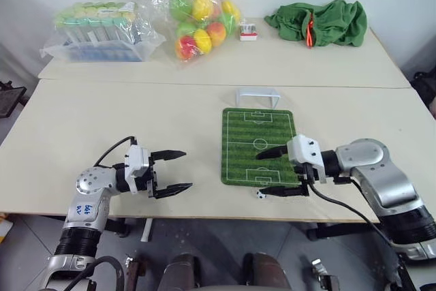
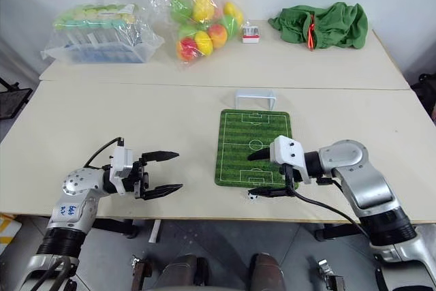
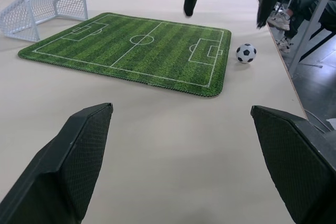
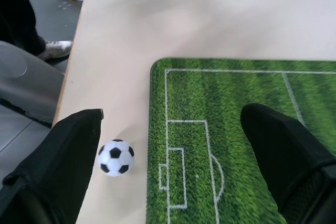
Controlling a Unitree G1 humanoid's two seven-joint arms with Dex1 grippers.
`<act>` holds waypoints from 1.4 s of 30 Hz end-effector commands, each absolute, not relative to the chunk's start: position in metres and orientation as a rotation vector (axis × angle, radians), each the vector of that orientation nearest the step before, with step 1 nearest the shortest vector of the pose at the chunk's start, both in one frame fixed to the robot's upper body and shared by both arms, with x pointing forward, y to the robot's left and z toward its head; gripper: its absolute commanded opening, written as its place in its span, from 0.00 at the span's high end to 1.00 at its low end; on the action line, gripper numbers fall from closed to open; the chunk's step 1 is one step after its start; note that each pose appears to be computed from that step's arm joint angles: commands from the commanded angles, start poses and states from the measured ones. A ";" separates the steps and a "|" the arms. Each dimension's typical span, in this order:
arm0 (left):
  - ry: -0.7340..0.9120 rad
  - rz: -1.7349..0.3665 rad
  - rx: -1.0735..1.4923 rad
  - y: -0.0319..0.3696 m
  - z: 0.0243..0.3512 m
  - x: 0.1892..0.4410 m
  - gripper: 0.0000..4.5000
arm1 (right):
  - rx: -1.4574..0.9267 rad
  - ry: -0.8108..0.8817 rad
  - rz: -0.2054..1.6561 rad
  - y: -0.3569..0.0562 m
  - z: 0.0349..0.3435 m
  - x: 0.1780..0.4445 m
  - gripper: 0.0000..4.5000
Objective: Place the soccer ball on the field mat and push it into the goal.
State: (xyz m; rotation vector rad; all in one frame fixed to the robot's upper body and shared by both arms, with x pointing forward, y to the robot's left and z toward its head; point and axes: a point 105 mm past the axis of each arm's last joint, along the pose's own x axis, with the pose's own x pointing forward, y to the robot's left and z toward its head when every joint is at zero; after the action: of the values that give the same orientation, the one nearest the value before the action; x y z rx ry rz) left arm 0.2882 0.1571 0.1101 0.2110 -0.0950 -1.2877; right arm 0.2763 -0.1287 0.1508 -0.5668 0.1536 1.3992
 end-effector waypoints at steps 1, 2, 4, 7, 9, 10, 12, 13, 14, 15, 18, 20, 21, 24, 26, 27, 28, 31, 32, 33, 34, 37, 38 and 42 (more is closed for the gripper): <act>-0.119 -1.296 0.231 0.158 0.116 0.286 0.00 | -0.558 0.115 1.400 -0.125 0.167 0.257 0.09; -0.116 -1.295 0.232 0.159 0.115 0.286 0.00 | -0.553 0.128 1.402 -0.125 0.166 0.251 0.13; -0.111 -1.296 0.232 0.160 0.114 0.285 0.00 | -0.546 0.149 1.408 -0.125 0.163 0.241 0.29; -0.104 -1.299 0.223 0.159 0.113 0.284 0.00 | -0.505 0.192 1.412 -0.122 0.154 0.228 0.50; -0.102 -1.304 0.220 0.158 0.112 0.283 0.00 | -0.498 0.212 1.415 -0.121 0.150 0.225 0.66; -0.101 -1.306 0.219 0.157 0.112 0.283 0.00 | -0.496 0.220 1.414 -0.121 0.148 0.224 0.74; -0.102 -1.309 0.217 0.157 0.112 0.283 0.00 | -0.495 0.231 1.419 -0.120 0.145 0.223 0.90; -0.103 -1.310 0.217 0.156 0.112 0.284 0.00 | -0.495 0.234 1.421 -0.120 0.144 0.222 0.95; -0.103 -1.310 0.217 0.157 0.113 0.284 0.00 | -0.486 0.238 1.420 -0.119 0.142 0.222 0.98; -0.103 -1.311 0.216 0.157 0.113 0.284 0.00 | -0.479 0.241 1.419 -0.119 0.141 0.222 0.98; -0.098 -1.310 0.223 0.160 0.113 0.284 0.00 | -0.436 0.282 1.430 -0.117 0.125 0.223 0.98; -0.098 -1.308 0.223 0.160 0.114 0.284 0.00 | -0.413 0.301 1.441 -0.115 0.115 0.224 0.98; -0.097 -1.309 0.223 0.160 0.114 0.284 0.00 | -0.409 0.304 1.446 -0.114 0.112 0.224 0.98; -0.092 -1.312 0.226 0.160 0.113 0.283 0.00 | -0.390 0.310 1.438 -0.112 0.105 0.231 0.98; -0.094 -1.306 0.224 0.160 0.114 0.284 0.00 | -0.397 0.315 1.429 -0.114 0.100 0.238 0.98; -0.093 -1.305 0.225 0.161 0.113 0.284 0.00 | -0.411 0.311 1.411 -0.116 0.099 0.245 0.98; -0.093 -1.306 0.226 0.161 0.113 0.284 0.00 | -0.427 0.301 1.387 -0.119 0.100 0.253 0.98; -0.094 -1.303 0.229 0.162 0.114 0.285 0.00 | -0.478 0.242 1.311 -0.128 0.115 0.277 0.98; -0.095 -1.302 0.231 0.162 0.114 0.286 0.00 | -0.503 0.207 1.273 -0.132 0.125 0.287 0.98; -0.096 -1.300 0.234 0.163 0.115 0.286 0.00 | -0.519 0.170 1.236 -0.135 0.137 0.296 0.98; -0.097 -1.299 0.236 0.163 0.115 0.287 0.00 | -0.529 0.132 1.202 -0.138 0.148 0.305 0.98; -0.102 -1.296 0.240 0.163 0.116 0.289 0.00 | -0.532 0.022 1.100 -0.144 0.182 0.324 0.98; -0.104 -1.295 0.241 0.163 0.116 0.290 0.00 | -0.531 -0.003 1.078 -0.147 0.190 0.327 0.98; -0.113 -1.296 0.242 0.161 0.117 0.292 0.00 | -0.527 -0.034 1.029 -0.155 0.204 0.331 0.98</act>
State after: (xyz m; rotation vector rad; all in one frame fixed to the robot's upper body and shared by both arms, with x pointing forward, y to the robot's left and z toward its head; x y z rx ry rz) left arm 0.2906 0.1593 0.1136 0.2254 -0.0954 -1.2999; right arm 0.3322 -0.1499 0.1936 -0.5322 0.0021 1.0520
